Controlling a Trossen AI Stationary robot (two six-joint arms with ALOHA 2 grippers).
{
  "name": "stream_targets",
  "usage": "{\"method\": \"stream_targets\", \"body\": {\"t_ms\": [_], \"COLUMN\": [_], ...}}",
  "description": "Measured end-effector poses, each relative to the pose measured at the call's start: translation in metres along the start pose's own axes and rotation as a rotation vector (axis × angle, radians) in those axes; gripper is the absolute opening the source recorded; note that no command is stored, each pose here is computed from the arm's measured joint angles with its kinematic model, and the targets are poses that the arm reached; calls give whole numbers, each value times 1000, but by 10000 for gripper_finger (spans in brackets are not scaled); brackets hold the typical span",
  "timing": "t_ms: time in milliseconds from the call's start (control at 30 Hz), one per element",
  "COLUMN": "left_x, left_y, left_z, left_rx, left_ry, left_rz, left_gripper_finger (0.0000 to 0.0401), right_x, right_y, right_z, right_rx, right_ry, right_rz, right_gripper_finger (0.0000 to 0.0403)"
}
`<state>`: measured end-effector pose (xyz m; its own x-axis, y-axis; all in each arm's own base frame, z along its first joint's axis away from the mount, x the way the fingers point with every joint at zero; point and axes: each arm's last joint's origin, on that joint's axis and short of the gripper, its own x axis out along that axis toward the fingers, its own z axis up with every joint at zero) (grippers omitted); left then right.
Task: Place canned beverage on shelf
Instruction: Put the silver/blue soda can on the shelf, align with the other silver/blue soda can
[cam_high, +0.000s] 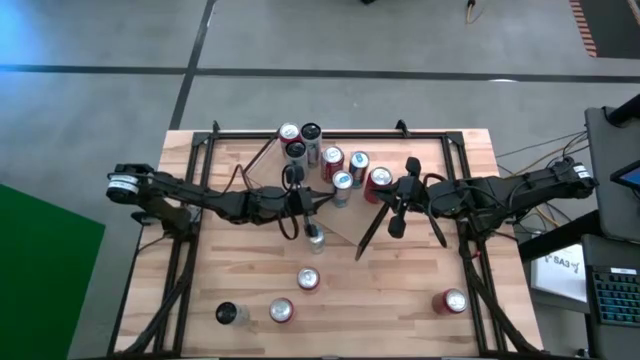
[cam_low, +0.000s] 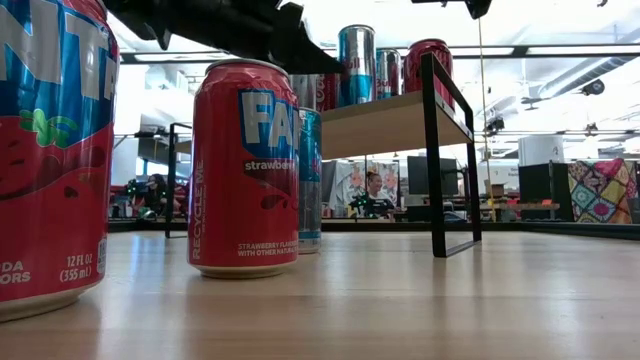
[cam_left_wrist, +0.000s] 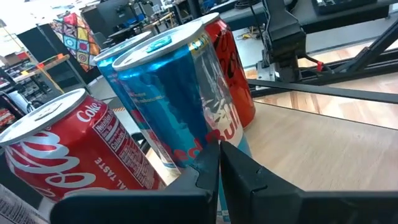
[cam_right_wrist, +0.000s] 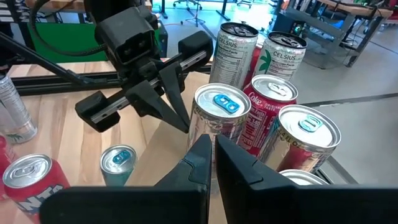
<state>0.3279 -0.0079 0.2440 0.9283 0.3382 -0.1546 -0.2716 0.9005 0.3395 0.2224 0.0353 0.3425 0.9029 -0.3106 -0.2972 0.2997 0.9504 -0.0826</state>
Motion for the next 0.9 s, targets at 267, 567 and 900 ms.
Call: {"method": "stream_targets", "body": {"t_ms": [267, 567, 900], "left_x": [-2, 0, 11], "left_y": [-6, -1, -2], "left_z": [-2, -2, -10], "left_rx": [37, 59, 74], "left_ry": [15, 11, -8], "left_rz": [-59, -41, -7], "left_gripper_finger": [0, 0, 0], "right_x": [0, 0, 0], "right_y": [0, 0, 0], "right_z": [0, -1, -1], "right_rx": [5, 16, 22], "right_ry": [1, 3, 3], "right_rz": [0, 0, 0], "right_gripper_finger": [12, 12, 12]}}
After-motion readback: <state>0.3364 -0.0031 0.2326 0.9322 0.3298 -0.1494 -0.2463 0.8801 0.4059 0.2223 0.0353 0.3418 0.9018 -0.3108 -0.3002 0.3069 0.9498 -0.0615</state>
